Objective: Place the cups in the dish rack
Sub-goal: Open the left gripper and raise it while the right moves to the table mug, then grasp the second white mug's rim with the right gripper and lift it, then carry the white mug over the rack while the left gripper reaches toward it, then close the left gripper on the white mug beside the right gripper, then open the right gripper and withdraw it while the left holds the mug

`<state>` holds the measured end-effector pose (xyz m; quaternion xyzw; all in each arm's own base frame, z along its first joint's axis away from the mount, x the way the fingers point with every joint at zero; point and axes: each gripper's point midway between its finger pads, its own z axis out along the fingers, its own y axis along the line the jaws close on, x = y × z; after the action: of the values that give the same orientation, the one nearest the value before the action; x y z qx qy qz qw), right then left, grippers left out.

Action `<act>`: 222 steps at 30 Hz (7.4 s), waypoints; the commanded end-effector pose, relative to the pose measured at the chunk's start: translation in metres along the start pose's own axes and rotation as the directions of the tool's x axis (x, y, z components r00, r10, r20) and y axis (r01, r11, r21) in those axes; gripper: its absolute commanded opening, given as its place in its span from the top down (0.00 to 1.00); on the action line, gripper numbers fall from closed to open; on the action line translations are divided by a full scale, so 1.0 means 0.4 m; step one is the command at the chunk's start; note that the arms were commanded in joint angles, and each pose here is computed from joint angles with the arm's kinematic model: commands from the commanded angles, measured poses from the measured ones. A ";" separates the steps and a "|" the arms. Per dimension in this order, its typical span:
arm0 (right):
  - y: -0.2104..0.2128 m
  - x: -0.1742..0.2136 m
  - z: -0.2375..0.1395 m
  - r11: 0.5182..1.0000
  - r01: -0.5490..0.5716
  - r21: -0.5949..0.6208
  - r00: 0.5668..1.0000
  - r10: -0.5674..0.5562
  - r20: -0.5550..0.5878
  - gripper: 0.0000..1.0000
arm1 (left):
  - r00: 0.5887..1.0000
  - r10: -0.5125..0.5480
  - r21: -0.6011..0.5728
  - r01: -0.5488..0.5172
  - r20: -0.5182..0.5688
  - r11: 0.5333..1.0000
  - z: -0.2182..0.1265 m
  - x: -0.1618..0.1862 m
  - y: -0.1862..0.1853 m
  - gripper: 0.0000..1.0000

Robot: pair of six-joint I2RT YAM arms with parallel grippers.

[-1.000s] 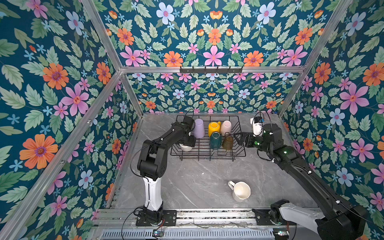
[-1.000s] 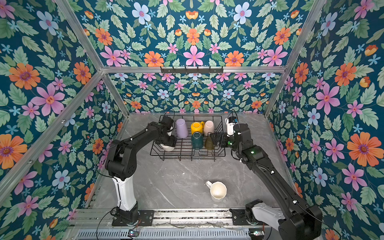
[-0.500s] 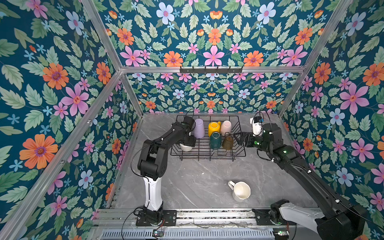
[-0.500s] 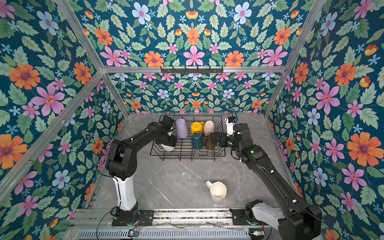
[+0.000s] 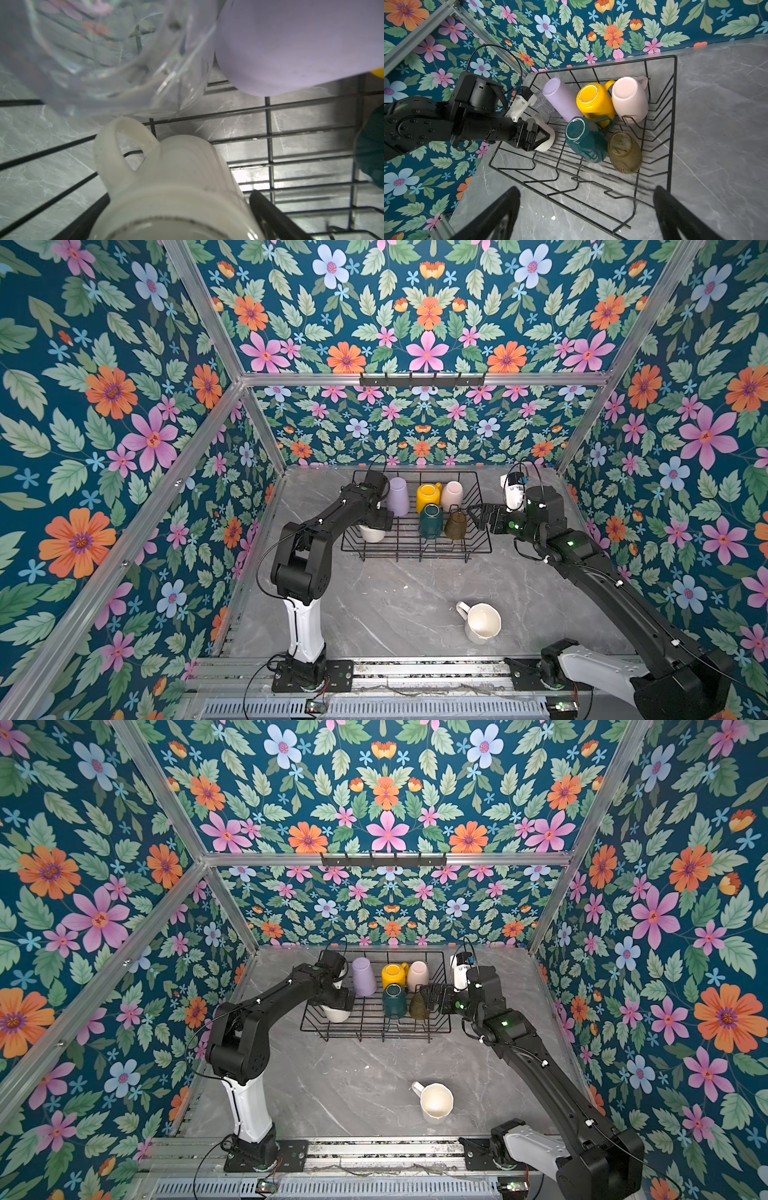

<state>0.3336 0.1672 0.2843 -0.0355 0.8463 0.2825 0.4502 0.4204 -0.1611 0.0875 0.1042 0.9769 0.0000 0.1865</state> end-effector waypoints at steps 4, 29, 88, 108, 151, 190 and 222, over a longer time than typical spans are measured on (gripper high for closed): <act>-0.018 0.026 -0.012 0.999 0.012 0.046 0.998 -0.009 -0.059 0.02 | 0.995 0.000 0.022 -0.002 0.097 1.000 -0.065 -0.038 -0.001 0.01; -0.069 0.464 -0.206 0.976 -0.013 0.217 0.829 0.132 -0.543 0.34 | 0.441 -0.334 0.341 0.066 0.833 0.938 -0.569 -0.115 0.044 0.00; 0.054 0.433 -0.187 0.992 0.047 0.114 0.861 0.017 -0.508 1.00 | 0.324 -0.355 0.342 0.100 0.877 0.935 -0.649 -0.025 0.099 0.01; 0.200 -0.015 -0.075 0.920 -0.154 -0.361 0.987 0.129 -0.090 1.00 | 0.429 -0.319 0.529 -0.589 0.845 0.611 -0.755 0.075 -0.202 0.01; 0.491 0.009 -0.088 0.506 0.008 -0.862 0.980 -0.176 -0.094 1.00 | 0.415 -0.277 0.493 -0.797 0.867 0.349 -0.836 0.174 -0.276 0.01; 0.545 0.063 0.005 0.462 -0.090 -0.882 0.955 -0.210 -0.208 1.00 | 0.401 -0.270 0.464 -0.854 0.875 0.235 -0.868 0.226 -0.290 0.21; 0.237 -0.014 0.044 0.900 -0.062 -0.432 0.992 0.006 -0.130 0.25 | 0.536 -0.092 0.456 -0.602 0.839 0.655 -0.742 0.070 -0.213 1.00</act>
<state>0.3085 0.2792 0.3407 -0.1752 0.7470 0.5451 0.3378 0.2382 -0.2382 0.3725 0.3494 0.6004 -0.4634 0.5502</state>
